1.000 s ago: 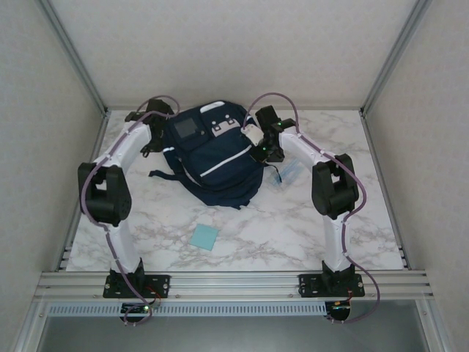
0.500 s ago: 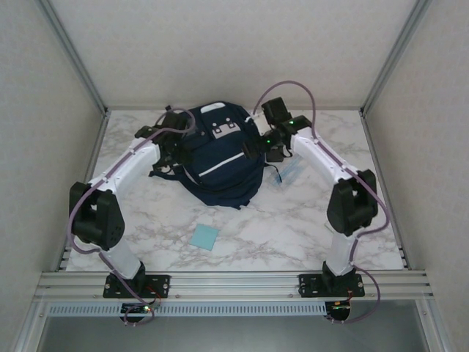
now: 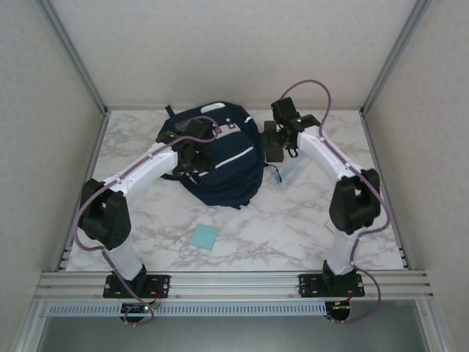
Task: Pack books, pencil case, and school supplies into a backpack
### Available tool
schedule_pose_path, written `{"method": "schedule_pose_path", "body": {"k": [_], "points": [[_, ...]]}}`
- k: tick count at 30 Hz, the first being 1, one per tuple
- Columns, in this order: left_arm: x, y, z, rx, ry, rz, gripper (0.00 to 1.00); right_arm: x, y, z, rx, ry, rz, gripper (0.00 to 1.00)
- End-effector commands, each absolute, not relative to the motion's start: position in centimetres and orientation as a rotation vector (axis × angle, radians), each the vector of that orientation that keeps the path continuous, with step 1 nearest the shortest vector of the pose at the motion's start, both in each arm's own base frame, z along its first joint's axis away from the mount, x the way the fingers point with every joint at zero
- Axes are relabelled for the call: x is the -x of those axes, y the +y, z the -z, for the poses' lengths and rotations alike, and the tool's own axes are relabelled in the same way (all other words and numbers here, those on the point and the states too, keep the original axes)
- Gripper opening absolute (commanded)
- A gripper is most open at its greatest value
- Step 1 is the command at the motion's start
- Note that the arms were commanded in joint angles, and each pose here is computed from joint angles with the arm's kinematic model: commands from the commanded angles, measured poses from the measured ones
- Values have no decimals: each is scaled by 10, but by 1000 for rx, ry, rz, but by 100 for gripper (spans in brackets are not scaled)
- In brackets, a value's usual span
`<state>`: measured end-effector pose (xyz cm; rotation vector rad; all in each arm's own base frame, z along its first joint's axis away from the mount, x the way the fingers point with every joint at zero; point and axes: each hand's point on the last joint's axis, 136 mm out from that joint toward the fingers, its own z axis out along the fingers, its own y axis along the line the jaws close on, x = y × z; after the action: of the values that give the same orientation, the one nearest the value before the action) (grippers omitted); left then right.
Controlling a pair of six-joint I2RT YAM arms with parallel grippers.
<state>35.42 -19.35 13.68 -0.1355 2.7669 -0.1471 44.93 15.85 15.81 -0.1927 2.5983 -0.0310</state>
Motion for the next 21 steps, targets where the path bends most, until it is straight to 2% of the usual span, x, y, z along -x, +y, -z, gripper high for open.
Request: {"method": "schedule_pose_path", "body": {"k": [1, 12, 21], "points": [[-358, -202, -144, 23, 2731, 74, 88, -468, 147, -139, 32, 2640, 76, 99], [-354, -209, -149, -136, 2675, -113, 88, -533, 155, -86, -56, 2674, 82, 97], [-356, -210, -154, -151, 2653, -104, 88, -537, 165, -57, -3, 2718, -3, 95]]}}
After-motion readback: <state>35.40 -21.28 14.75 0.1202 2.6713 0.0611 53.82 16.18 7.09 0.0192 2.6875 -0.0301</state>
